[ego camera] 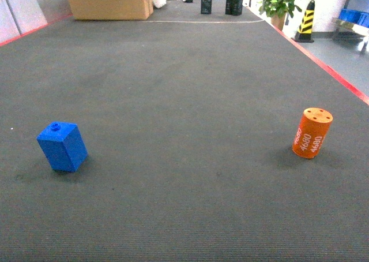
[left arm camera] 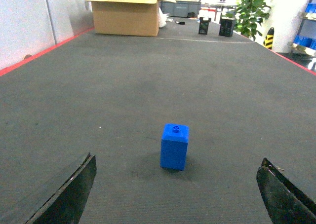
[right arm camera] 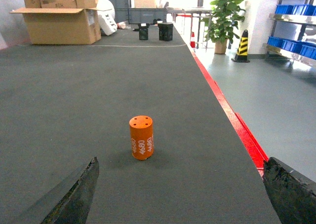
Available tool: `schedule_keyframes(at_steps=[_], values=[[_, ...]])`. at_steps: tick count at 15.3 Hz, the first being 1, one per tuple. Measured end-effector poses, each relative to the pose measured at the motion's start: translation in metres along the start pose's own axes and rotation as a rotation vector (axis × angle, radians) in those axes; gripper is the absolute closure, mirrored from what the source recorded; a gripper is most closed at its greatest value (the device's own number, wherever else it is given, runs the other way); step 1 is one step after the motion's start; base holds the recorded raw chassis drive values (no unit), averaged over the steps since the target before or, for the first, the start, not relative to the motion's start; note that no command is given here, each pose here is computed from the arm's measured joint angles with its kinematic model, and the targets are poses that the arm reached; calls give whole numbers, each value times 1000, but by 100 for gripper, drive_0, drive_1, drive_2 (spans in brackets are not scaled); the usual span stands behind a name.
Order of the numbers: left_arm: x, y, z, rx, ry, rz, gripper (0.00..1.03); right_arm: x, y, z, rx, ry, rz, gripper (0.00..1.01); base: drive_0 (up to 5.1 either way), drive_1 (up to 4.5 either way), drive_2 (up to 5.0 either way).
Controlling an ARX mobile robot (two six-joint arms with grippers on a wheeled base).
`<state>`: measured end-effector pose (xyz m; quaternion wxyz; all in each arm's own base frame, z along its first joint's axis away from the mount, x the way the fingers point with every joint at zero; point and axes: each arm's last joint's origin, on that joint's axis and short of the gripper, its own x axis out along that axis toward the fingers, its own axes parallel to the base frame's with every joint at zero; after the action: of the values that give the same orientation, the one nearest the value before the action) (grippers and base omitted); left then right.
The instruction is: Sort blue parts and orange caps into right shelf containers
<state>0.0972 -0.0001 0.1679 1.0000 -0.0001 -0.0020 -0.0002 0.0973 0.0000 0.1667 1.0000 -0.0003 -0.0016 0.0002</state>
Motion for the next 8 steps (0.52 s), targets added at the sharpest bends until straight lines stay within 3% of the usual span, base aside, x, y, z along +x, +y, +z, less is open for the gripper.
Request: schedule_keyframes(at_steps=[8], values=[[0, 0, 0, 0, 0, 0, 5, 0, 0, 0, 0, 0, 0, 3, 0, 0, 0]])
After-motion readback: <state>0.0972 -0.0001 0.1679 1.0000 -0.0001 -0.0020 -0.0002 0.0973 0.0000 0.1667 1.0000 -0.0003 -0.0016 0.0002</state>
